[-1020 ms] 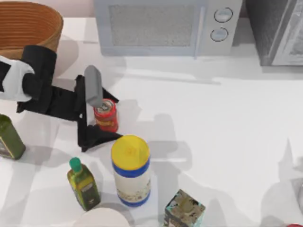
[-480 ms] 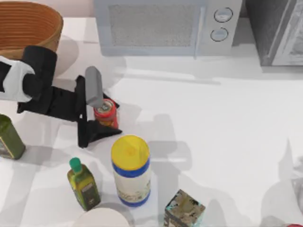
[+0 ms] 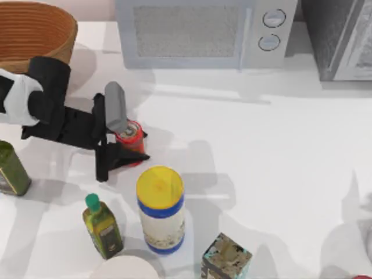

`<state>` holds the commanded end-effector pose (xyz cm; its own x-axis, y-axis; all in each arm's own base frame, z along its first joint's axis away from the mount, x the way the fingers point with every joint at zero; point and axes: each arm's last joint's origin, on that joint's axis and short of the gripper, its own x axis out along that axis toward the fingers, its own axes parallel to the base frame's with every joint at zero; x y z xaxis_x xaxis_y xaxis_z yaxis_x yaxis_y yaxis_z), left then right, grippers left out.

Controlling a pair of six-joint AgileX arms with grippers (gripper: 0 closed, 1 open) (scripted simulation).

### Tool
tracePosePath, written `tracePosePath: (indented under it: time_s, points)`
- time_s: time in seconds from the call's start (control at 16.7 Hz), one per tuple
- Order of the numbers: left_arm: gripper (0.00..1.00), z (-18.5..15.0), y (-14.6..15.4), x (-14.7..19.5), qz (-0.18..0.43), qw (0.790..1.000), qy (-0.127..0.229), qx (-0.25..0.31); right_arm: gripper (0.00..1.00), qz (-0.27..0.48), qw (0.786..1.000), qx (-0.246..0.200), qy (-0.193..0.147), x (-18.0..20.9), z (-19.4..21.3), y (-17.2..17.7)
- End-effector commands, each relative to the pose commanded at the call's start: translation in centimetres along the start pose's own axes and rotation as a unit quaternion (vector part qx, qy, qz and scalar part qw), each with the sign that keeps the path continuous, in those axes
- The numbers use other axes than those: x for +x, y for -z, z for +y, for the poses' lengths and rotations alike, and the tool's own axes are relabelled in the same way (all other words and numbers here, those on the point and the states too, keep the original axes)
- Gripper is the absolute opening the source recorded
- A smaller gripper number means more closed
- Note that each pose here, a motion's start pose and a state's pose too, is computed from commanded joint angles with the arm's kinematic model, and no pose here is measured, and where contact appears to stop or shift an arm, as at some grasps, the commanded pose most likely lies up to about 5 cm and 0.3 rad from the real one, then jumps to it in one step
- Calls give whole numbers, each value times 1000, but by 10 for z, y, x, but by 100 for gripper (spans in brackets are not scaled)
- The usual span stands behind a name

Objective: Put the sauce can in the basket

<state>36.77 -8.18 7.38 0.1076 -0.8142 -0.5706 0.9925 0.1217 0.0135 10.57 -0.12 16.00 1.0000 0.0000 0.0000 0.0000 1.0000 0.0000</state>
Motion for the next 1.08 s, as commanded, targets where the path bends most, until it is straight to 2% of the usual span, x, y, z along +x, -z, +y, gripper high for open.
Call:
tracePosePath:
  time_s: [0.54, 0.66, 0.84, 0.96, 1.08]
  points:
    - [0, 1, 0, -1, 0, 1000, -2, 0, 100, 0, 1000, 0, 0, 0, 0, 0]
    - [0, 4, -7, -5, 1, 1000, -13, -3, 100, 0, 1000, 0, 0, 0, 0, 0]
    - [0, 18, -32, -21, 6, 998, -57, -8, 100, 0, 1000, 0, 0, 0, 0, 0]
    - [0, 30, -59, -39, 10, 994, -107, -12, 100, 0, 1000, 0, 0, 0, 0, 0]
    - [0, 43, -87, -64, 16, 985, -172, -26, 100, 0, 1000, 0, 0, 0, 0, 0]
